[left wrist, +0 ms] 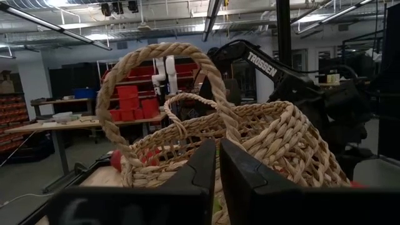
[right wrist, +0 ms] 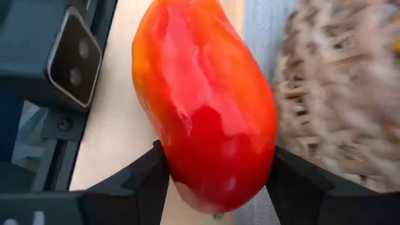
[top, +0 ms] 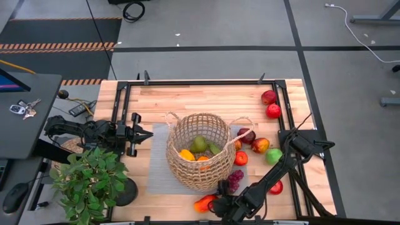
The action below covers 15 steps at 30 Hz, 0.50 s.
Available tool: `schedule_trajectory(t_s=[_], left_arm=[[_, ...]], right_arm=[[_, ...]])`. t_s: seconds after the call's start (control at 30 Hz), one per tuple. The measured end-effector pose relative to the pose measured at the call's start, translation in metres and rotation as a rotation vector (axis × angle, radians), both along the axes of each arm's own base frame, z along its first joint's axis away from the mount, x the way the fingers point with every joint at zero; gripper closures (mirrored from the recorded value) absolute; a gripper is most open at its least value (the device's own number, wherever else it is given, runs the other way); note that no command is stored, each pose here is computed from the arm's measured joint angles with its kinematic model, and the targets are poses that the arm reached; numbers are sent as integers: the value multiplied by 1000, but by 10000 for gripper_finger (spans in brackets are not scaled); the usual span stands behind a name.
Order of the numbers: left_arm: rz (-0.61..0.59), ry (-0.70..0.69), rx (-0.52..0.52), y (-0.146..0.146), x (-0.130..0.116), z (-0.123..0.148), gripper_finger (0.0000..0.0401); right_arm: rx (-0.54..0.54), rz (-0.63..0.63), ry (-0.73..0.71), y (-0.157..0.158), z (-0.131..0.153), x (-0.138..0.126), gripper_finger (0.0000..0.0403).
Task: Build produce basket
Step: Put the orange mango into the brown basket
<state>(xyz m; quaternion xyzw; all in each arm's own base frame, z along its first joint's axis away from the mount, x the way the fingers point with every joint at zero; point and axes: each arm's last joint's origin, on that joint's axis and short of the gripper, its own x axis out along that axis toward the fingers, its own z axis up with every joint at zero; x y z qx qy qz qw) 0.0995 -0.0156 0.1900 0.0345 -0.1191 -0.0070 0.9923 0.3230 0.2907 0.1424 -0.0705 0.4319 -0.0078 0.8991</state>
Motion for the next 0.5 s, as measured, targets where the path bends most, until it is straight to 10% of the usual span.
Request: schedule_trajectory(t_s=[0.5], left_arm=[[0,0,0,0,0,0,373]], right_arm=[[84,-90,-289,-22,122,-28,167]])
